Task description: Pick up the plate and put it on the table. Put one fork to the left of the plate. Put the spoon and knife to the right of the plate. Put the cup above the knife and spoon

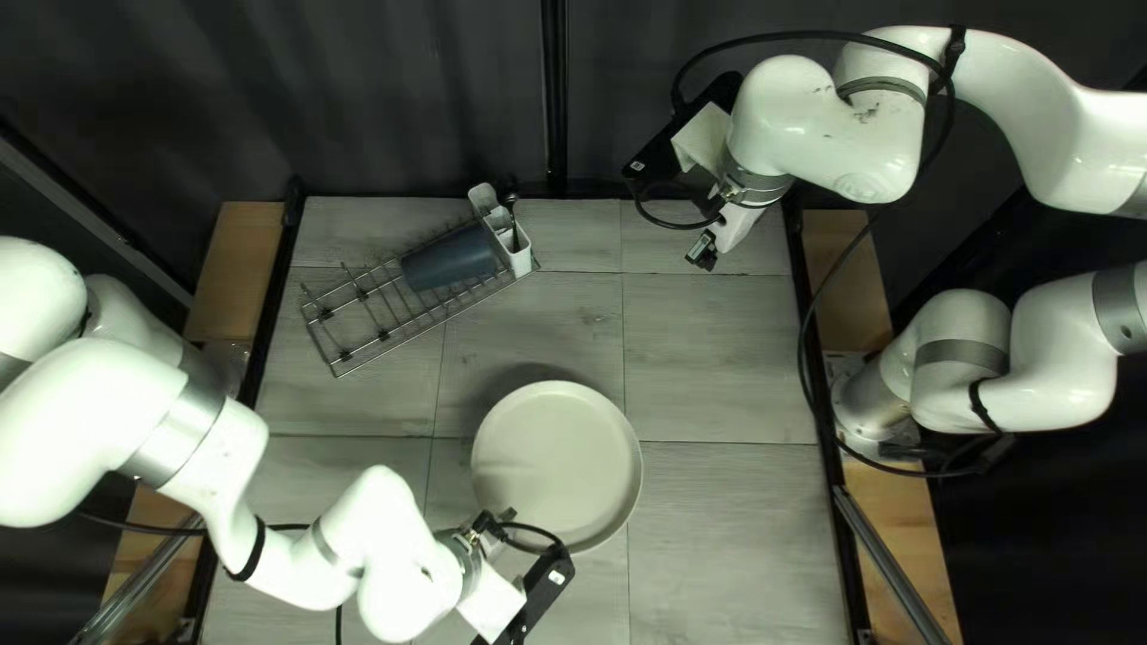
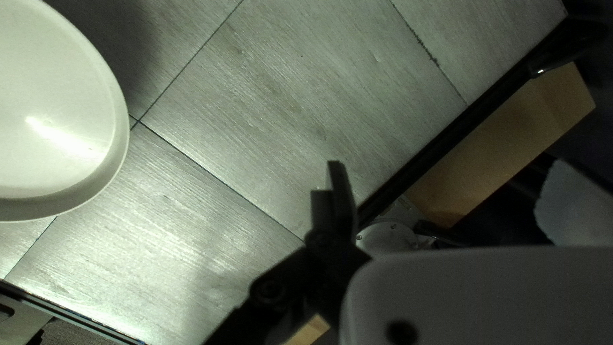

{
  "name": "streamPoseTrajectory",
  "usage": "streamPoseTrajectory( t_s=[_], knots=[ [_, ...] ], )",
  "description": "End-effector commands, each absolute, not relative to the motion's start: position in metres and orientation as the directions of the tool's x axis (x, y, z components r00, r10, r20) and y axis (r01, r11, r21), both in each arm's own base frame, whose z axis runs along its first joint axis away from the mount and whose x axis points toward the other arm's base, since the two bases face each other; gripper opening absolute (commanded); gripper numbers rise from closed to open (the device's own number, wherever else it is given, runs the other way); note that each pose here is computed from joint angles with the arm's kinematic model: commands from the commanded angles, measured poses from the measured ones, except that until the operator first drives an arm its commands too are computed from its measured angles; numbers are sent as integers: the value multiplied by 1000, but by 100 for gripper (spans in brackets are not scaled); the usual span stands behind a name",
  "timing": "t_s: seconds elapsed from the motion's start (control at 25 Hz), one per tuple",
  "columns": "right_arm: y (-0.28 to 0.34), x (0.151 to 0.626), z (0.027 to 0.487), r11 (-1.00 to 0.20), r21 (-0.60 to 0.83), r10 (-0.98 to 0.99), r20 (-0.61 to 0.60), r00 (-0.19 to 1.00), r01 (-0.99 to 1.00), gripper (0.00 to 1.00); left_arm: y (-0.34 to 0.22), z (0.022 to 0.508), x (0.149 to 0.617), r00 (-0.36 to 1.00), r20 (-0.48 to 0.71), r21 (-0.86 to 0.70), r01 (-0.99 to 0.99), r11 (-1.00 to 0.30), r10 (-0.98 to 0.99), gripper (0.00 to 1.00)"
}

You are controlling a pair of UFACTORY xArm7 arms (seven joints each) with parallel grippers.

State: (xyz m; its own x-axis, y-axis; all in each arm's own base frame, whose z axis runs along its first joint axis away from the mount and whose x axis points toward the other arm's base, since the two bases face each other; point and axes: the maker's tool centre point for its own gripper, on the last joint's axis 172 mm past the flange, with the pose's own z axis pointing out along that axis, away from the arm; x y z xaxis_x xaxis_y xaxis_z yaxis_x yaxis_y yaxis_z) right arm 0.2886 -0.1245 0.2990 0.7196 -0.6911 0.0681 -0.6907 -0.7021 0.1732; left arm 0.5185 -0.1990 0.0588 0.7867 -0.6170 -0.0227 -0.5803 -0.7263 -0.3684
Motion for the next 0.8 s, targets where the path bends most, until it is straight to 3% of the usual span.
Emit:
streamPoseTrajectory(
  t_s=[0.04,0.12,0.16,0.2,0.24,0.48,0.8],
  knots=[
    [-124,289,299,-702,173,-691,68,720,-691,100,-195,44,515,790,-26,-356,-580,-733,-612,0],
    [-124,289,299,-702,173,-691,68,720,-691,100,-192,38,512,788,-27,-344,-585,-735,-615,0],
    [-124,289,299,-702,173,-691,68,720,-691,100,-192,37,512,788,-28,-339,-587,-735,-615,63],
    [-124,289,299,-702,173,-691,68,720,-691,100,-190,34,510,788,-32,-327,-589,-739,-615,95],
    [-124,289,299,-702,173,-691,68,720,-691,100,-189,33,509,789,-35,-319,-591,-741,-614,100],
    [-124,289,299,-702,173,-691,68,720,-691,100,-170,66,483,812,-49,-295,-568,-768,-581,100],
    [-124,289,299,-702,173,-691,68,720,-691,100,-100,163,423,874,-69,-264,-481,-836,-481,100]
  ],
)
